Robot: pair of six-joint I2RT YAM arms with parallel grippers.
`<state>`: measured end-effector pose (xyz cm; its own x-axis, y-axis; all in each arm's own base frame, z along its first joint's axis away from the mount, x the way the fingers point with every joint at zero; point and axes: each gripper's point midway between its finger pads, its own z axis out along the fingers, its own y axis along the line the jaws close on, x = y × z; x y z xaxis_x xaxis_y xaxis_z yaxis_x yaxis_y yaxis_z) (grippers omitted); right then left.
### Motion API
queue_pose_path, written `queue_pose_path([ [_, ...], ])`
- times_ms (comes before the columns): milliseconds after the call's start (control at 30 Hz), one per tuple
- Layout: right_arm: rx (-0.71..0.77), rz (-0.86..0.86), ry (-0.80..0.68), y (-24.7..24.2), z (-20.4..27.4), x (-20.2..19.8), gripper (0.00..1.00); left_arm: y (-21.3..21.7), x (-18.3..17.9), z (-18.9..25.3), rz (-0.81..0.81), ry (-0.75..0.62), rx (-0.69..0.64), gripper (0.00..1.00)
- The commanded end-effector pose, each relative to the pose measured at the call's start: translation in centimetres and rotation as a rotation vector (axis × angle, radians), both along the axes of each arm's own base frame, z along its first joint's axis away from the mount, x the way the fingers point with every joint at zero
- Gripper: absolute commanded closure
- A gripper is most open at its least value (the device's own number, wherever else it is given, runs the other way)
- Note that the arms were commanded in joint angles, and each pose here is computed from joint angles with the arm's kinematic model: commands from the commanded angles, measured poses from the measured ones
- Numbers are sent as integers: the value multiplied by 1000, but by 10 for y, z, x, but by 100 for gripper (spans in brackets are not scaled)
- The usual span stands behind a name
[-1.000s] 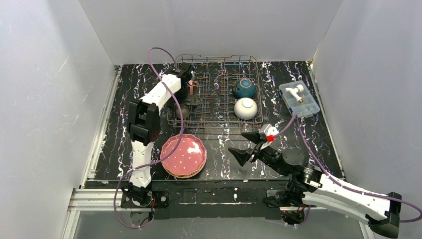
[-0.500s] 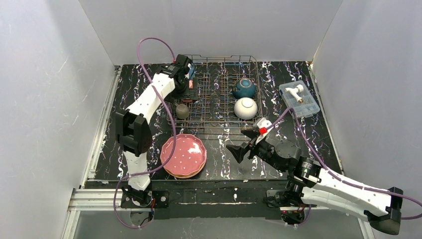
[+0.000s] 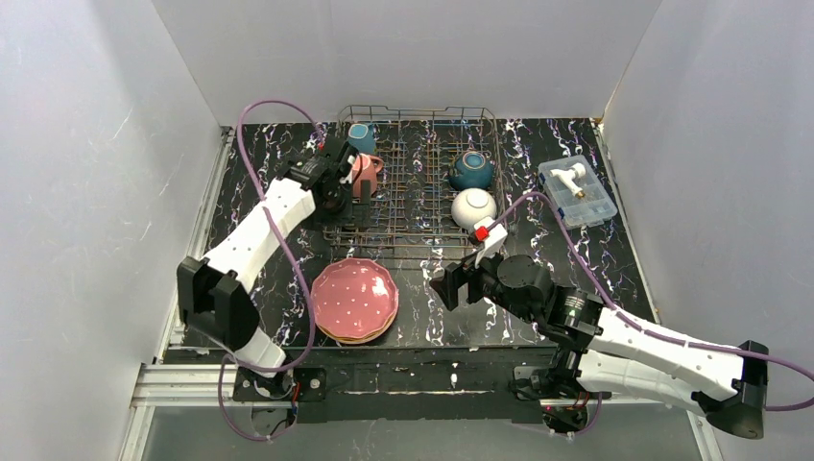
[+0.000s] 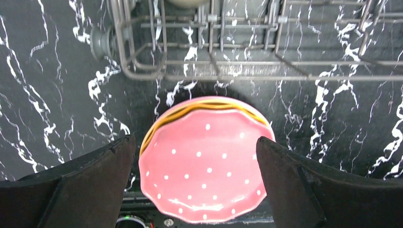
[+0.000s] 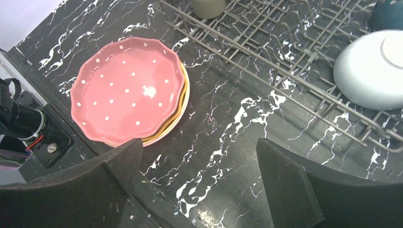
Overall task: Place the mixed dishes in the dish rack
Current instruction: Turn the cup upside down in the dish rack, then move the plate to the corner of the board.
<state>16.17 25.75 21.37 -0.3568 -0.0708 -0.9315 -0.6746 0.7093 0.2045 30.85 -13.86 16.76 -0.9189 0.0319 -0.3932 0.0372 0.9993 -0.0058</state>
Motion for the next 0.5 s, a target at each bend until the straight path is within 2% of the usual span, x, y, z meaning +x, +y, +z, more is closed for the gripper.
queue_pose_path([
  [0,62,-58,40,-1,17,3,1,7,-32,13,26,-18,-57,2],
  [133,73,-46,66,5,12,1,2,4,-63,9,-17,-44,-158,2],
  [233,54,-16,106,18,5,-1,2,12,-83,18,-29,-146,-220,2],
  [367,3,23,173,35,-17,-5,2,23,-102,-6,26,-75,-228,2],
  [433,1,45,225,50,-36,-7,2,35,-110,-29,123,-23,-331,2],
  [467,-8,50,238,53,-43,-8,2,40,-109,-34,150,-26,-341,2],
])
